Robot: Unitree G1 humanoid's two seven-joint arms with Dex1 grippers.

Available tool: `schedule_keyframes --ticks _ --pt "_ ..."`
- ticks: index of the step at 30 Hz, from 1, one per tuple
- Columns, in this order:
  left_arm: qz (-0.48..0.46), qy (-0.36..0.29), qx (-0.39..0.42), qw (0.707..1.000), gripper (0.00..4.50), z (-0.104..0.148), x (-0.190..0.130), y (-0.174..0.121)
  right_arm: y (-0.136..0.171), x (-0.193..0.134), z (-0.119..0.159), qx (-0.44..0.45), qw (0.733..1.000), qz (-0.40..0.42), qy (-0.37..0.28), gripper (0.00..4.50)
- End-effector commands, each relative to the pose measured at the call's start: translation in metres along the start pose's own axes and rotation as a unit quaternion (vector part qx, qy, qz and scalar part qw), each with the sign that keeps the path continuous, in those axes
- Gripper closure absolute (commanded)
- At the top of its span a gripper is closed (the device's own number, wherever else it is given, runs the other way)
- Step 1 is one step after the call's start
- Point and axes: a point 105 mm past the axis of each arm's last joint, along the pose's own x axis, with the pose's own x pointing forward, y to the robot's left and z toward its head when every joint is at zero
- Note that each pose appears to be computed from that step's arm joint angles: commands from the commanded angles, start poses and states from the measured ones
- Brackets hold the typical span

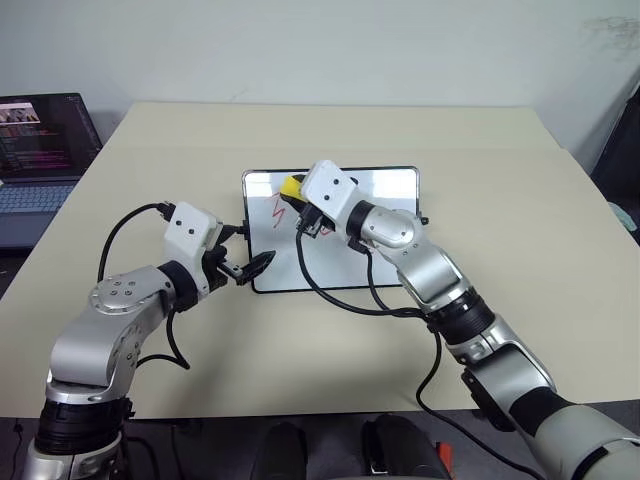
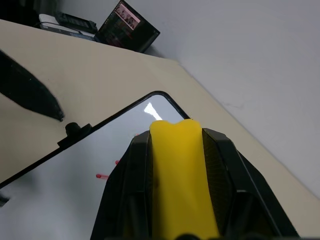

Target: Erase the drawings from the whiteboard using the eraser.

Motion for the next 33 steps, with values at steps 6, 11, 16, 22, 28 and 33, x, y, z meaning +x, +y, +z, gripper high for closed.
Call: schedule_keyframes --ticks 6,11,16,22,28,33 --pt "0.005 -0.023 0.028 0.999 0.0 0.018 -0.007 0.005 0.001 0.029 0.014 -0.05 0.999 0.004 -0.018 3.4" --pt "0.006 -0.023 0.031 0.999 0.0 0.018 -0.009 0.005 0.006 0.034 -0.007 -0.068 0.997 0.022 0.019 3.41" --pt "0.009 -0.025 0.033 0.999 0.0 0.019 -0.01 0.007 0.008 0.034 -0.015 -0.076 0.996 0.033 0.031 3.42" --pt "0.007 -0.027 0.034 0.999 0.0 0.02 -0.009 0.006 0.019 0.034 -0.021 -0.097 0.992 0.067 0.046 3.43" --pt "0.005 -0.028 0.036 0.999 0.0 0.02 -0.008 0.004 0.004 0.039 -0.009 -0.13 0.991 0.019 0.027 3.45" --pt "0.002 -0.028 0.035 0.999 0.0 0.019 -0.007 0.002 0.008 0.04 -0.016 -0.131 0.99 0.035 0.041 3.47"
